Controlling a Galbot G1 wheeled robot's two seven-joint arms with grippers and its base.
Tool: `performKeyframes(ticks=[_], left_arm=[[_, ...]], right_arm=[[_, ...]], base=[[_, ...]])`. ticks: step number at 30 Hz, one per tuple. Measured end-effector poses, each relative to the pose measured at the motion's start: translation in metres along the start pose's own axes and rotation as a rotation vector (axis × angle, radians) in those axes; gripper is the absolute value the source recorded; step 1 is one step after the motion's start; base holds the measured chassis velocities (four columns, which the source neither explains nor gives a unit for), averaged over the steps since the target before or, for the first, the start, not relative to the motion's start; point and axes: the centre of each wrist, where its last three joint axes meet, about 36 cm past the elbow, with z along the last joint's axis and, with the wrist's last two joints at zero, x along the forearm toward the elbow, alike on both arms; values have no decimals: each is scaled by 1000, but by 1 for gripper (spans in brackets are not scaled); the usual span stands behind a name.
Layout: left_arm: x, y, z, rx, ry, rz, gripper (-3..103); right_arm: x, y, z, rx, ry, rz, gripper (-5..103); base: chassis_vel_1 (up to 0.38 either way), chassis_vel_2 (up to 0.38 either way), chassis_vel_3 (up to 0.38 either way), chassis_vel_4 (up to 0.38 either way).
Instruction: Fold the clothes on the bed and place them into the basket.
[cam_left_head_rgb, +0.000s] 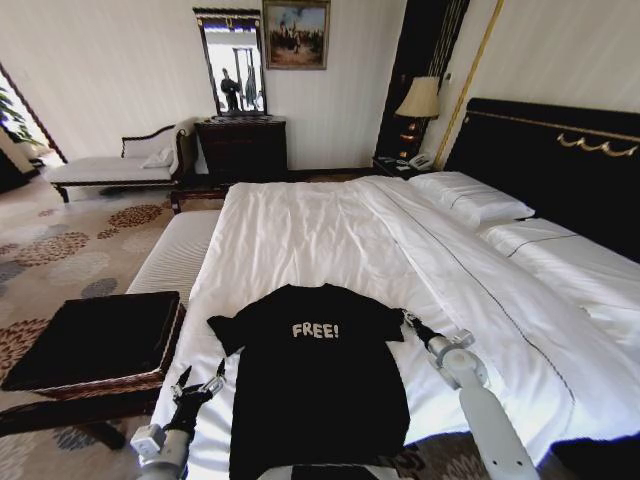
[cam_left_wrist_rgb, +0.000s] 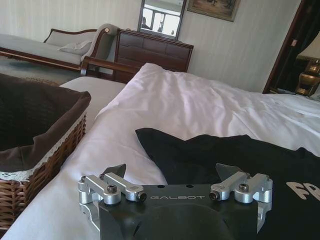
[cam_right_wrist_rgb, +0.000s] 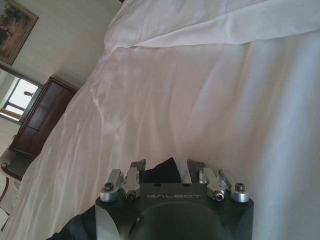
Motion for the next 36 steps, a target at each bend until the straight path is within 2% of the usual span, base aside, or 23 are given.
performKeyframes(ticks=[8, 9, 10, 12, 23, 25, 26, 29, 30, 32, 36], left_arm=[[1, 0, 1, 2, 1, -4, 100], [1, 0, 1, 2, 2, -3, 100], [1, 0, 1, 1, 0, -3, 100], [1, 2, 0, -1, -2, -7, 100], [0, 4, 0, 11, 2, -16, 100], [0, 2, 0, 0, 1, -11, 100], [0, 2, 0, 0, 1, -11, 100], [1, -2, -3, -6, -6, -3, 100], [1, -2, -3, -6, -6, -3, 100], [1, -2, -3, -11, -7, -3, 100], [1, -3, -4, -18, -13, -2, 100]], right_arm=[[7, -8, 2, -12, -2, 8, 49], [7, -8, 4, -11, 3, 8, 47], [4, -6, 9, -3, 16, 4, 38], [-1, -2, 12, 8, 25, 1, 35], [-15, 3, 11, 33, 42, -3, 33], [-14, 3, 10, 37, 46, -7, 27], [-14, 3, 10, 37, 46, -7, 27], [-14, 4, 13, 36, 51, -11, 10], [-14, 4, 13, 36, 51, -11, 10], [-14, 5, 15, 38, 54, -13, 2], [-14, 7, 16, 41, 56, -18, 1]], base=[[0, 0, 0, 0], [0, 0, 0, 0], [0, 0, 0, 0], [0, 0, 0, 0], [0, 0, 0, 0], [0, 0, 0, 0], [0, 0, 0, 0], [0, 0, 0, 0], [0, 0, 0, 0], [0, 0, 0, 0], [0, 0, 0, 0]])
